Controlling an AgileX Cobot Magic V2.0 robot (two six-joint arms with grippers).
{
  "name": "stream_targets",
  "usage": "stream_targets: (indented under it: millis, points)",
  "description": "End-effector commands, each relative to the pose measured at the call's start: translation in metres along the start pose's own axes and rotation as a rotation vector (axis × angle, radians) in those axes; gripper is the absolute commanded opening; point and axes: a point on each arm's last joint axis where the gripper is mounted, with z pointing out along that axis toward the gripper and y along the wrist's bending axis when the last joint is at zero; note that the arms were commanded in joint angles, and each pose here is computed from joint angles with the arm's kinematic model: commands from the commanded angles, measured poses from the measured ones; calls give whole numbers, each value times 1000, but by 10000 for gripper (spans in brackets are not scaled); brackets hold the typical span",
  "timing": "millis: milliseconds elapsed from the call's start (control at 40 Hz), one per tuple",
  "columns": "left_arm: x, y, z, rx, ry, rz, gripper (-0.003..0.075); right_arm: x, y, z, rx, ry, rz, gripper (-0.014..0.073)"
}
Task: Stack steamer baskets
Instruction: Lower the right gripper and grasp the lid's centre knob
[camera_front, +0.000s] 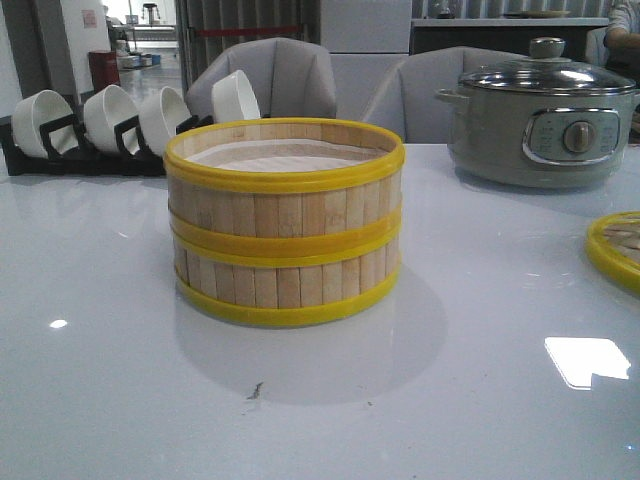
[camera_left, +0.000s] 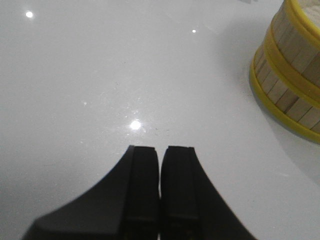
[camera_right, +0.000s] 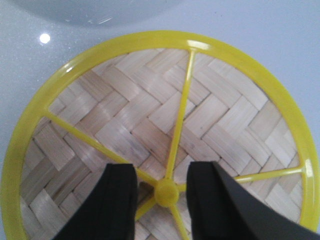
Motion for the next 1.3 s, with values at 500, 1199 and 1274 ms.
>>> stream_targets:
  millis: [500,1199,1274]
  points:
    - [-16,-3,-4,18,-104,-6,88,-18,-4,-15,6,-105,-11,360]
    - [-16,-3,-4,18,-104,-6,88,-12,-4,-3,9,-56,-10,81]
    - [-16,-3,-4,18,-104,-6,88,-12,-4,-3,9,-54,-10,28]
